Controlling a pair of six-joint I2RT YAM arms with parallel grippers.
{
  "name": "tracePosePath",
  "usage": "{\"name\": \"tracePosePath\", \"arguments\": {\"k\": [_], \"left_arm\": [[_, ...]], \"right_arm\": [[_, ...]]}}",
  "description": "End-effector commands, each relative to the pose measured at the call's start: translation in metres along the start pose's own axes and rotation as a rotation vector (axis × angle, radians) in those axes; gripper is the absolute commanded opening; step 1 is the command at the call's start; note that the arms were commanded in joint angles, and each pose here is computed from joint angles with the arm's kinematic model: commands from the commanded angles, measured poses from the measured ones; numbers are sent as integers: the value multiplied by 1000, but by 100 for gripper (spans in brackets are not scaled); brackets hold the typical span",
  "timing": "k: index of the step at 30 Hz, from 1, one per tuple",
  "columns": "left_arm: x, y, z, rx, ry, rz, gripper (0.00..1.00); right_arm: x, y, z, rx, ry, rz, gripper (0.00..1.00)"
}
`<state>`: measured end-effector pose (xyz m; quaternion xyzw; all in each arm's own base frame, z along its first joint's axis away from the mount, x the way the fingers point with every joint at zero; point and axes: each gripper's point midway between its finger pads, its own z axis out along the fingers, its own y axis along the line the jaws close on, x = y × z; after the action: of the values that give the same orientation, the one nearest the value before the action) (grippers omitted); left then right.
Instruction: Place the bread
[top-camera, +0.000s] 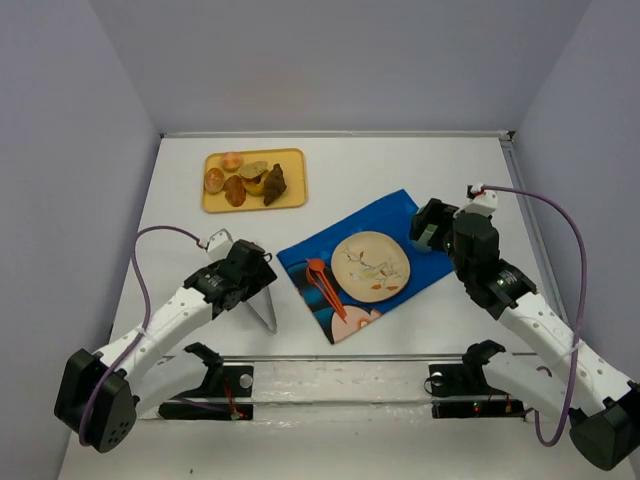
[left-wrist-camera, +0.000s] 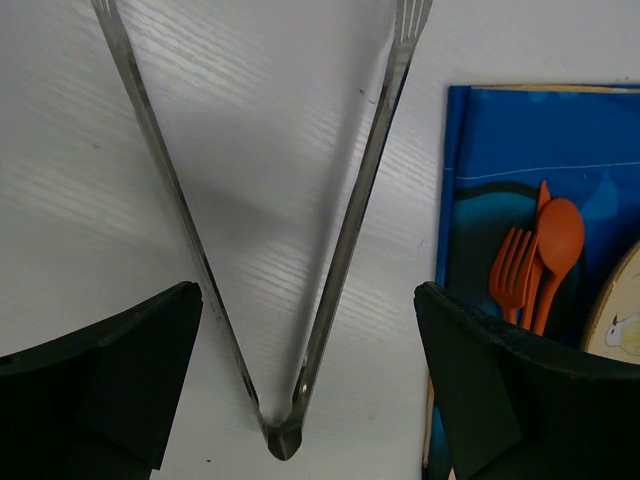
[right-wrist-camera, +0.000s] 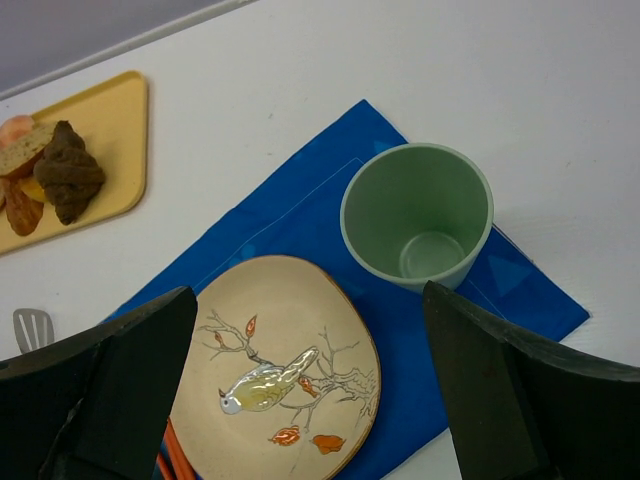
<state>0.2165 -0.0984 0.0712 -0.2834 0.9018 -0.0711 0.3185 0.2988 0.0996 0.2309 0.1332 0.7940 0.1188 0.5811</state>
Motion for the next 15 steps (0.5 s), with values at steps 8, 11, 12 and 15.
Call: {"name": "tracePosePath", "arguments": {"k": [8,11,12,15], "left_arm": [[19,22,7,-122,31,35,99],[21,23,9,-137,41,55,99],[22,24,10,-145,47,64,99],[24,24,12,-151,54,77,99]], "right_arm": [[-5,3,1,-24,-33,-10,100],[-4,1,2,-16,-32,-12,100],[-4,1,2,-14,-31,-14,100],[-3,0,3,-8,-30,-16,100]]}}
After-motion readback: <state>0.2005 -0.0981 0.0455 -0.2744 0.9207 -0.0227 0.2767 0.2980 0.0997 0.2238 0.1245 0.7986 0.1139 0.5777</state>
